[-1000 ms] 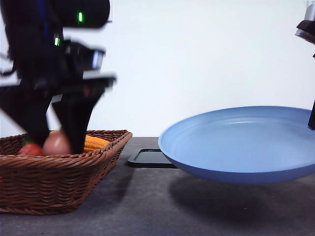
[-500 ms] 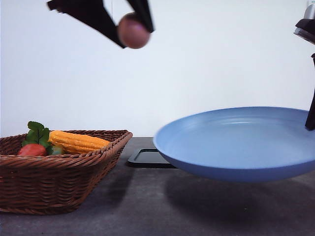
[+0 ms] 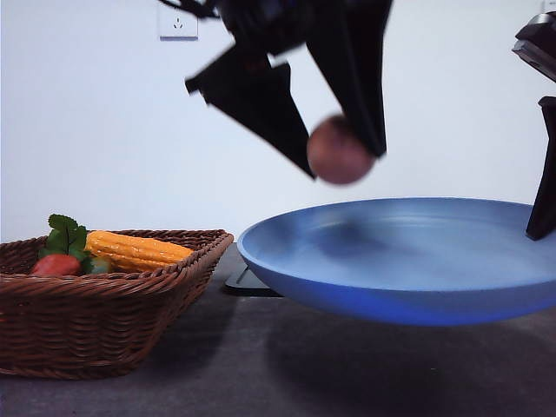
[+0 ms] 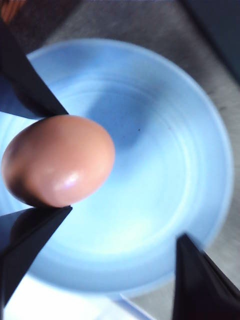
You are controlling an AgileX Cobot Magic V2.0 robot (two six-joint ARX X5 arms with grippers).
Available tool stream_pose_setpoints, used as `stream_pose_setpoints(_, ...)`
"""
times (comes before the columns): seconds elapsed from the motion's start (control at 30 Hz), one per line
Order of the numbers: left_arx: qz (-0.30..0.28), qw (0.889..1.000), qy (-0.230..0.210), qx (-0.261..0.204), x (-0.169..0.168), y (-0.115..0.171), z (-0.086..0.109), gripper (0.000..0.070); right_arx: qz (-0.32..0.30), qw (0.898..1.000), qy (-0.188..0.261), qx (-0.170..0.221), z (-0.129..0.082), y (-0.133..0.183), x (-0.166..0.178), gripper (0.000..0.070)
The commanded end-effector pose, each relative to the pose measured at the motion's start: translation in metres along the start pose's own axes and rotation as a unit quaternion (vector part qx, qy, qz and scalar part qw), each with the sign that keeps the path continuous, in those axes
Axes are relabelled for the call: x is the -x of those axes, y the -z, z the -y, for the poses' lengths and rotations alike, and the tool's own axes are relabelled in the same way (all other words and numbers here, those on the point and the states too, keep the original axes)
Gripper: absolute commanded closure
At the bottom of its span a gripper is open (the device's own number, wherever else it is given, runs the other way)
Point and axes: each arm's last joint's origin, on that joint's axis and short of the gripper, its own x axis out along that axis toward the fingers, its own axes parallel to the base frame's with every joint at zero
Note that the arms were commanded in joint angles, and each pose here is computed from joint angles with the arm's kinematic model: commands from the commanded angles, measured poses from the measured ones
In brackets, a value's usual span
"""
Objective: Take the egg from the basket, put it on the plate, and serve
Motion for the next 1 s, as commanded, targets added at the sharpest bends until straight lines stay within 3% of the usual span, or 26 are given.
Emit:
stream_pose_setpoints(0.0,-0.002,1.0,0.003,-0.013,-0.005,-0.002,0.006,0.0481,0.0,1.0,-0.006,-0.003,-0.003,-0.003,0.001,0.07)
stream_pose_setpoints(0.33,-0.041,0.999,-0.001,-0.022,-0.037,0.002,0.01,0.0471,-0.007,1.0,-0.014,-0.005,-0.003,-0.002,0.001,0.07)
stream_pose_setpoints(0.53,-0.044,0.999,0.002,-0.024,-0.037,0.004,0.015,0.0283,-0.007,1.0,-0.015,-0.005,-0.003,-0.002,0.001,0.07)
stream_pose_setpoints(0.6,-0.043,0.999,0.002,-0.023,-0.035,0.003,0.015,0.0256,-0.006,1.0,-0.014,-0.005,-0.003,-0.002,0.001,0.07)
stream_pose_setpoints(0.8,-0.019,1.0,0.009,-0.019,-0.016,-0.005,0.018,0.0252,-0.007,1.0,-0.012,-0.013,-0.003,-0.002,0.0,0.07)
stream_pose_setpoints(0.97,0.016,0.999,0.01,-0.026,0.029,-0.011,0.02,0.0255,-0.028,0.999,-0.007,-0.028,0.001,-0.005,-0.009,0.07)
